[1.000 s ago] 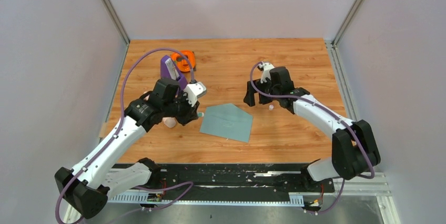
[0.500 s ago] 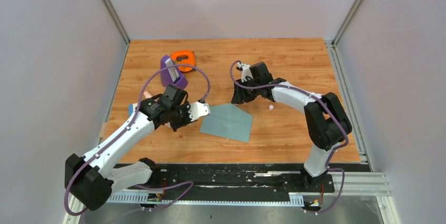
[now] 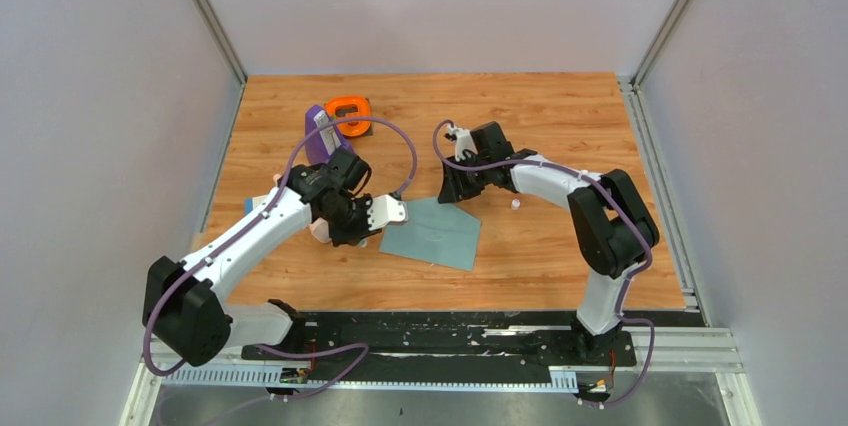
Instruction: Place the letter into the envelope and seal it
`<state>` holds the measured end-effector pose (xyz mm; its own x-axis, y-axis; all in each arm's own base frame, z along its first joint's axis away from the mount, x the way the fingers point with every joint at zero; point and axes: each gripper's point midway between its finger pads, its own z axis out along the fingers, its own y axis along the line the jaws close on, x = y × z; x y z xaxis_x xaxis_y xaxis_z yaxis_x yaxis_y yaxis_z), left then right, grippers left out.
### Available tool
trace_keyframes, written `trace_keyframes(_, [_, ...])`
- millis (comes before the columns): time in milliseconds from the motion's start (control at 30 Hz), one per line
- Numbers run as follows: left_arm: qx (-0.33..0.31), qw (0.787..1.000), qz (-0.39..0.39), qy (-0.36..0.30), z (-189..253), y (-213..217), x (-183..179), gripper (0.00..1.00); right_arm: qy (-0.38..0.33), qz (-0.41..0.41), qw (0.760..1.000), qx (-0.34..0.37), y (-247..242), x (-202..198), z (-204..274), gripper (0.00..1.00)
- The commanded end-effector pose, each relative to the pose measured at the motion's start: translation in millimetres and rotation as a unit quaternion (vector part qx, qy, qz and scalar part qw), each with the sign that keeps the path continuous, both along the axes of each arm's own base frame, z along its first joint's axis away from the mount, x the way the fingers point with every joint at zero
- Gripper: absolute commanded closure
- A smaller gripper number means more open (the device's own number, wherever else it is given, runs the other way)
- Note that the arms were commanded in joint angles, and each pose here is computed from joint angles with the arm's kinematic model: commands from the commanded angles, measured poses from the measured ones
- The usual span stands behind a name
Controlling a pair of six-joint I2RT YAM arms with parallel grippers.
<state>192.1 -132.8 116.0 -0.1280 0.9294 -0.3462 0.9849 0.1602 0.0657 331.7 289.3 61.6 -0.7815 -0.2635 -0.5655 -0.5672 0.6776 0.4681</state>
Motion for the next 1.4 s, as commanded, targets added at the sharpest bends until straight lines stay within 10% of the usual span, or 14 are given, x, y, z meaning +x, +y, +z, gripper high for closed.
trace_keyframes(0, [-0.035, 0.999, 0.018, 0.026, 10, -16, -3, 1.0, -0.021, 0.02, 1.0, 0.001, 8, 8, 1, 0.68])
trace_keyframes(200, [-0.065, 0.997, 0.026, 0.025, 12, -29, 2, 1.0, -0.026, 0.023, 0.999, -0.019, 9, 12, -6, 0.71])
trace_keyframes(367, [-0.064, 0.997, 0.019, 0.036, -3, -33, -3, 1.0, -0.042, 0.038, 0.998, -0.02, 12, 8, 0, 1.0])
trace_keyframes(933, [-0.16, 0.974, 0.147, 0.059, -14, -95, 40, 1.0, -0.241, -0.076, 0.941, -0.224, -53, 17, 6, 1.0])
trace_keyframes(1367, [-0.154, 0.96, 0.235, 0.007, -36, -104, 90, 1.0, -0.212, -0.063, 0.961, -0.168, -30, -14, 5, 0.65])
